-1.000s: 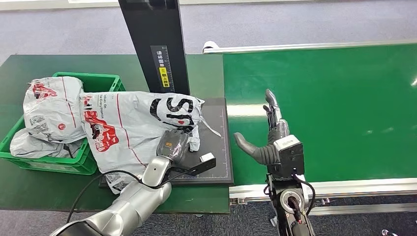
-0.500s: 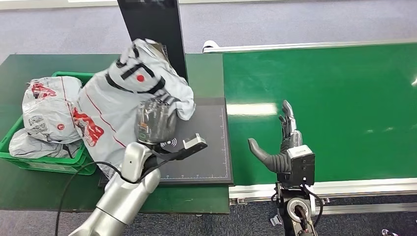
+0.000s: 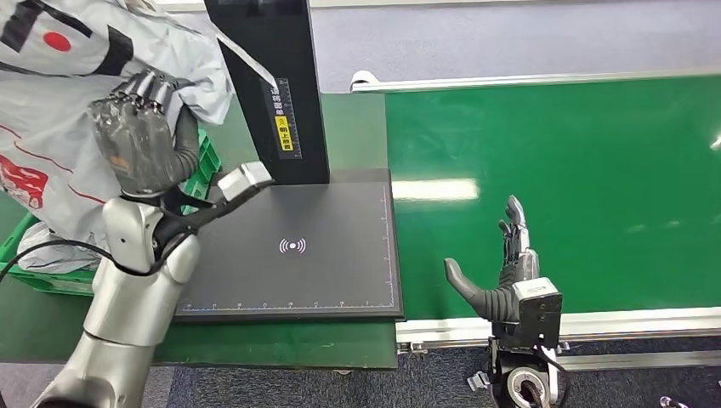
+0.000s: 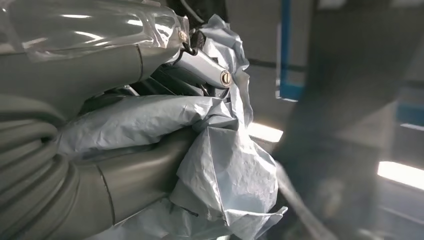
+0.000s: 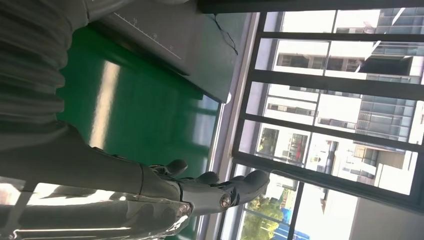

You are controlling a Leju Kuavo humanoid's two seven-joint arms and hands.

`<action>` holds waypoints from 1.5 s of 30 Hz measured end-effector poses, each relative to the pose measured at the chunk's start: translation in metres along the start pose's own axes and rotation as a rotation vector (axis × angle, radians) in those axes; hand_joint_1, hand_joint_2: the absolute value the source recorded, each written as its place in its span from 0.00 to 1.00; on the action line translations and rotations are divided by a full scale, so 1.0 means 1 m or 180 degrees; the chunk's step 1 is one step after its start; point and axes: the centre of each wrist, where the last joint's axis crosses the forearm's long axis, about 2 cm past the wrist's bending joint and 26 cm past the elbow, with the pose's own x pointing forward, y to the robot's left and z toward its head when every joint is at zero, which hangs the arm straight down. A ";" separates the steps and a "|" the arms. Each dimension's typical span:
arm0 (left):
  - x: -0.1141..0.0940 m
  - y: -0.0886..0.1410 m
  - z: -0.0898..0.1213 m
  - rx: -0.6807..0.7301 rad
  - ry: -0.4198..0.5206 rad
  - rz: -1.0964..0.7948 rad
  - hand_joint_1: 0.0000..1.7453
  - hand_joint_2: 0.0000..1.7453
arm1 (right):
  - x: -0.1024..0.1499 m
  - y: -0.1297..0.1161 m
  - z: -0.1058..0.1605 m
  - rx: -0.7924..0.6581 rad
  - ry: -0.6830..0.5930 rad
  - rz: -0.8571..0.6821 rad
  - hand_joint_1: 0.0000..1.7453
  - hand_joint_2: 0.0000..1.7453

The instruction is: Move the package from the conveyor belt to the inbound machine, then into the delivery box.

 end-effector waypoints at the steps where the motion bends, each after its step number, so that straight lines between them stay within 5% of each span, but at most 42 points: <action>1: -0.007 -0.004 -0.003 -0.0069 0.0041 -0.0047 1.00 1.00 | 0.000 0.000 0.000 0.0005 -0.0004 -0.0004 0.00 1.00; 13: -0.075 -0.065 0.009 -0.1146 0.0855 -0.0590 1.00 1.00 | 0.005 0.002 -0.006 0.0054 -0.0040 -0.0042 0.00 1.00; 27: -0.134 -0.076 0.047 -0.2086 0.1487 -0.1488 1.00 1.00 | 0.010 0.005 -0.012 0.0161 -0.0095 -0.0072 0.00 1.00; 45: -0.140 -0.085 0.098 -0.3185 0.1628 -0.1558 1.00 1.00 | 0.015 0.009 -0.023 0.0299 -0.0217 -0.0153 0.00 1.00</action>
